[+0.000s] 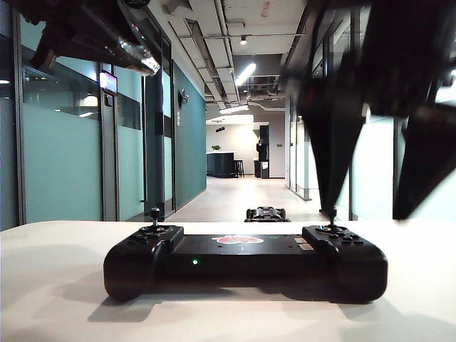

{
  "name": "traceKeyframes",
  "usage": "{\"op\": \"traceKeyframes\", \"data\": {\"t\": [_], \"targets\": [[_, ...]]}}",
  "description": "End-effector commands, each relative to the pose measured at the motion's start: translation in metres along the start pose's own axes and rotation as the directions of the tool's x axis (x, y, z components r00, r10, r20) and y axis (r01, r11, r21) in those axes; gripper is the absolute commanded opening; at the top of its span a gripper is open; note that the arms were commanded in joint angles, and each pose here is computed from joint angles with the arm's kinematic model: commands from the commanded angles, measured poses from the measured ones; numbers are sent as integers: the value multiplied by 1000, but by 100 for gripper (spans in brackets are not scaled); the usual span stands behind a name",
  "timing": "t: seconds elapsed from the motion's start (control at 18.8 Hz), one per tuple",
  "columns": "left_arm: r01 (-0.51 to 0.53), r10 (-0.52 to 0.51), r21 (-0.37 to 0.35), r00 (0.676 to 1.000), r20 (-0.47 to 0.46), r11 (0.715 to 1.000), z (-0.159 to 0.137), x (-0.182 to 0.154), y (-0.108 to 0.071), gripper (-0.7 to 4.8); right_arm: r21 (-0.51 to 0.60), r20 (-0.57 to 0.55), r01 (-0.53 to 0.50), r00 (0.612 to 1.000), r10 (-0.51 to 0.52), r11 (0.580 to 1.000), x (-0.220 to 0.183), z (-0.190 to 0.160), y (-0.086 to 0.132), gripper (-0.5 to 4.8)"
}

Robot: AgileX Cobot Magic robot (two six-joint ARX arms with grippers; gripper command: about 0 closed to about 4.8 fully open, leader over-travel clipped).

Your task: Push the left joystick on the remote control sitting on the white table forward to make the robot dog walk in a straight line until it approaches the door.

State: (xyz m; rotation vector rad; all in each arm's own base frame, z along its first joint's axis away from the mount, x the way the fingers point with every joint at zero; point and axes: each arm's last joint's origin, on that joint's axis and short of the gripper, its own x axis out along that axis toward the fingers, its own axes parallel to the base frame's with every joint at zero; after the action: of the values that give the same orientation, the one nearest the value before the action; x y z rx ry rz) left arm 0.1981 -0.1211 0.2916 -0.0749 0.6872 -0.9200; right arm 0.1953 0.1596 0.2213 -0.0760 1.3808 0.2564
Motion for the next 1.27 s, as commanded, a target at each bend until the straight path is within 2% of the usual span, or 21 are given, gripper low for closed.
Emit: {"op": "traceKeyframes", "data": {"t": [0.05, 0.58, 0.96, 1.06, 1.27], "targets": [[28, -29, 7, 1000, 11, 1000, 2, -1, -2, -5, 3, -15, 13, 1000, -13, 1000, 10, 4, 2, 365], [31, -31, 6, 999, 10, 1000, 2, -1, -2, -5, 5, -15, 18, 1000, -18, 1000, 43, 20, 9, 364], [31, -31, 6, 999, 10, 1000, 2, -1, -2, -5, 20, 3, 56, 998, -56, 998, 46, 21, 8, 355], [31, -31, 5, 999, 10, 1000, 2, -1, -2, -5, 21, 6, 54, 999, -54, 998, 46, 22, 8, 293], [31, -31, 5, 999, 10, 1000, 2, -1, -2, -5, 22, 5, 54, 999, -54, 998, 46, 22, 8, 285]]}}
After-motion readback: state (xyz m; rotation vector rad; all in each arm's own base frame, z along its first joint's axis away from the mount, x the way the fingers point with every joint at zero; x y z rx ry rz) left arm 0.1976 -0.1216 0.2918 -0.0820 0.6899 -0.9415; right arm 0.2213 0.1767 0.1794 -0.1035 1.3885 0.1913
